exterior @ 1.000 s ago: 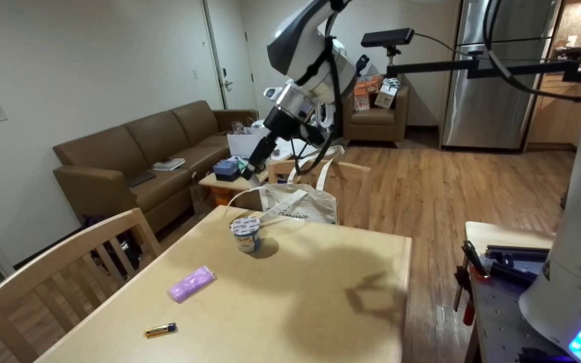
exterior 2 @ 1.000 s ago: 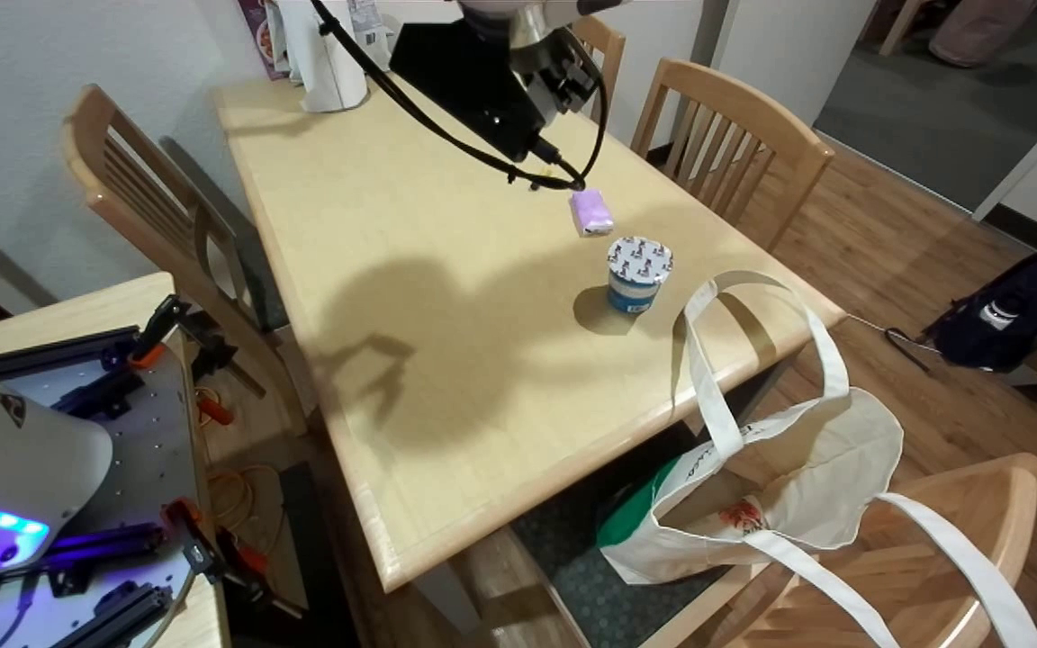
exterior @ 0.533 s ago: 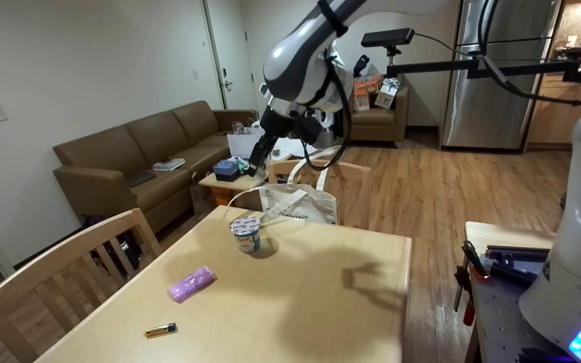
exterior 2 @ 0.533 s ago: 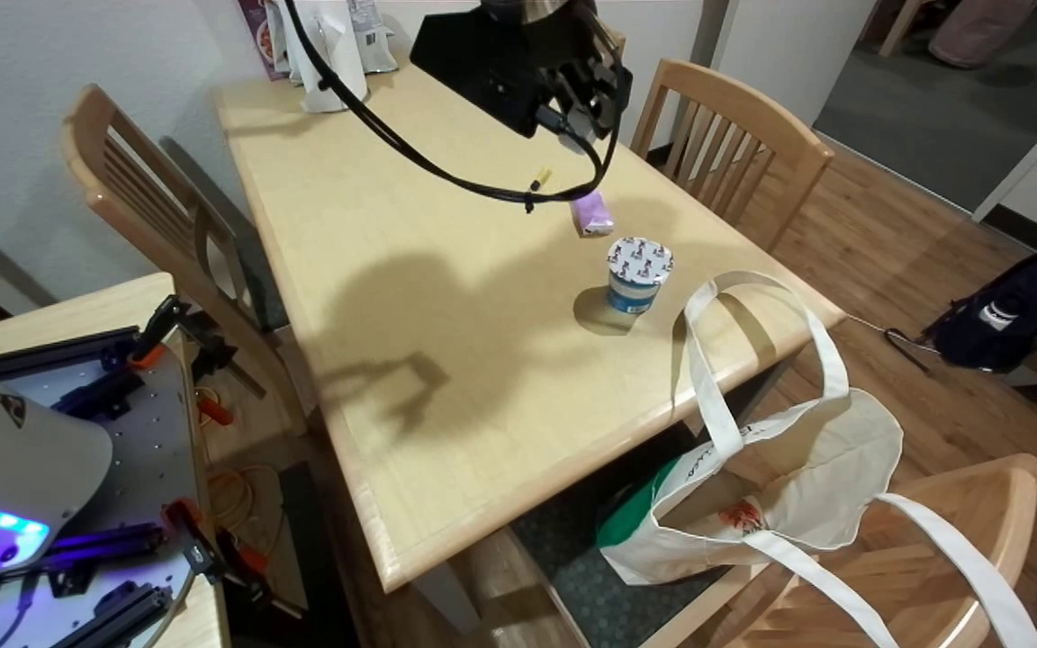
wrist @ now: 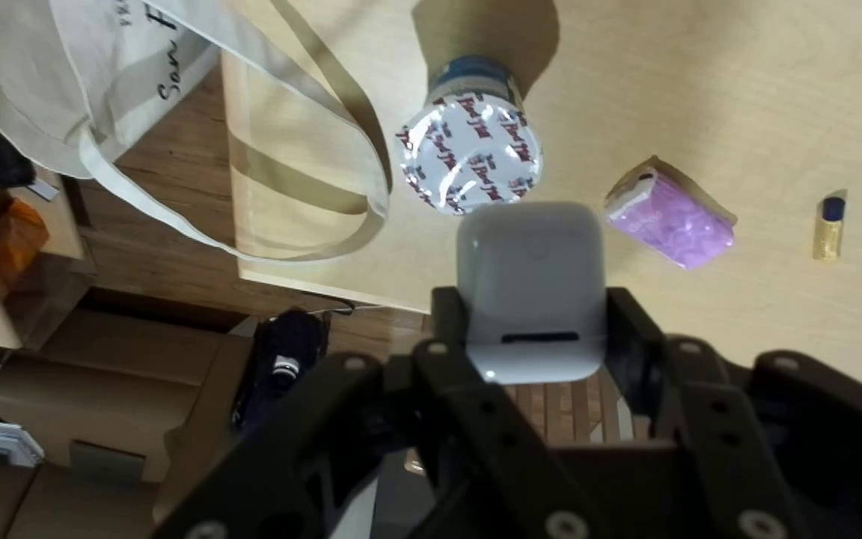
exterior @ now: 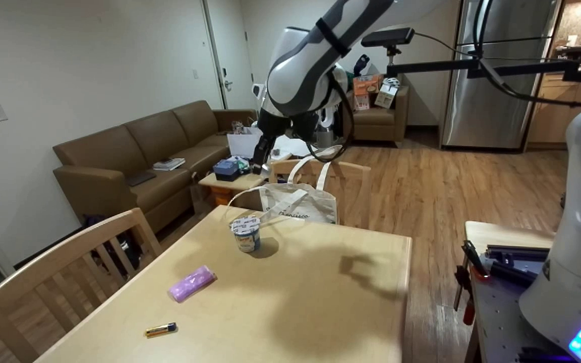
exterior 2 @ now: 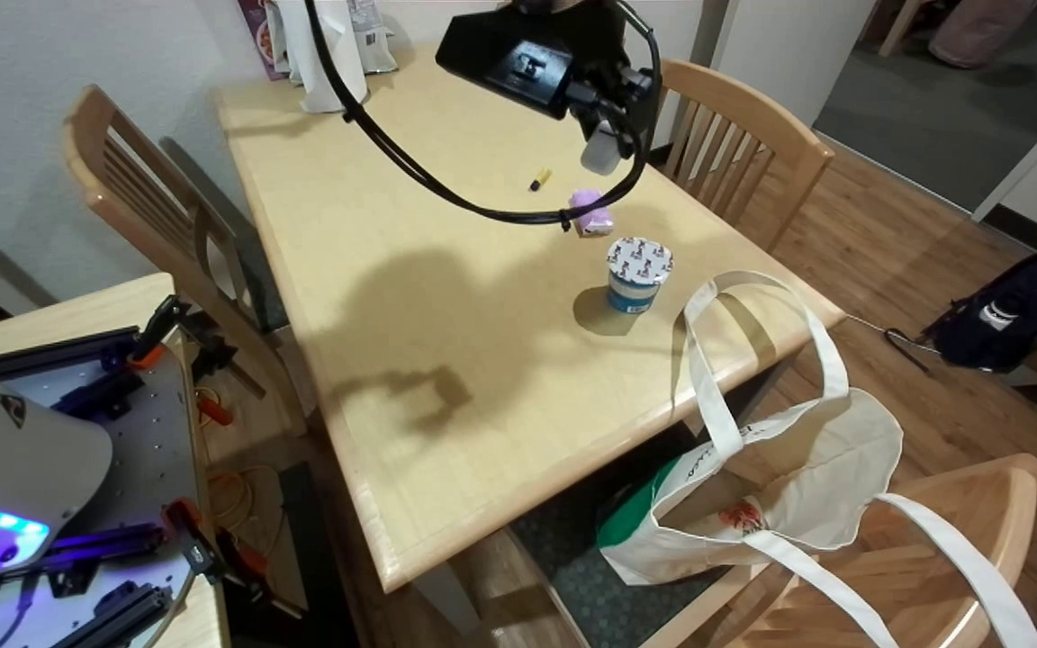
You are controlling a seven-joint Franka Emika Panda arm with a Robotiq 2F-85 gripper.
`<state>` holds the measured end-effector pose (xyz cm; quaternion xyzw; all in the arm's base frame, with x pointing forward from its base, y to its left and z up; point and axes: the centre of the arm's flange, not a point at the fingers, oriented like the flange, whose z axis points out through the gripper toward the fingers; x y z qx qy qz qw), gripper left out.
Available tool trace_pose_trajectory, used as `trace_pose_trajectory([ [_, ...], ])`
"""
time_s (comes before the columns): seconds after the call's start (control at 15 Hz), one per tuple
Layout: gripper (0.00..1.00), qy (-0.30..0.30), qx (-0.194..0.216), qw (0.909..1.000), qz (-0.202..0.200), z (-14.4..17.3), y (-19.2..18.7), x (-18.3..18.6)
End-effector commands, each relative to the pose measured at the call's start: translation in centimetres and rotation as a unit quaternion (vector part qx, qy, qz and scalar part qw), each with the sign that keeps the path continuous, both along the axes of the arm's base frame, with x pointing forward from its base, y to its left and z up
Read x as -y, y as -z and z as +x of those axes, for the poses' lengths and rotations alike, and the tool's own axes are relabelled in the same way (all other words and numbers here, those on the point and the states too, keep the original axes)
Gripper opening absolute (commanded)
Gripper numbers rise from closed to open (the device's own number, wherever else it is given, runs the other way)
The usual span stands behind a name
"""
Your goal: Place the white object on top of the yoghurt container
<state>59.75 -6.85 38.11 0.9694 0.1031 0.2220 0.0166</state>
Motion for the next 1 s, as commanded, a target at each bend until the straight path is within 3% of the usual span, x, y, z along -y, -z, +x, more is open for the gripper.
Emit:
trace_pose_trajectory([
  [0.0,0.23,0.020,-0.051,0.9952,-0.081,0.2,-0.5,-0.5],
  [0.2,0.23,0.014,-0.112,0.9835,-0.142,1.0,-1.1,-0.2],
  [0.33,0.23,-0.024,-0.151,0.9741,-0.167,2.4,-0.7,-1.1],
  [0.4,0.23,-0.036,-0.165,0.9712,-0.168,2.4,-0.7,-1.6],
  [0.47,0.23,-0.025,-0.165,0.9743,-0.151,2.3,-0.5,-1.8],
  [0.53,0.48,-0.015,-0.150,0.9773,-0.149,1.1,-0.5,-2.0],
  [0.6,0.48,-0.018,-0.154,0.9766,-0.148,1.3,-0.5,-2.5],
  [0.67,0.23,-0.020,-0.155,0.9765,-0.148,1.4,-0.3,-2.7],
  [0.8,0.23,-0.010,-0.182,0.9679,-0.173,1.9,0.4,-3.0],
  [0.93,0.23,-0.038,-0.220,0.9556,-0.192,2.4,0.5,-3.6],
])
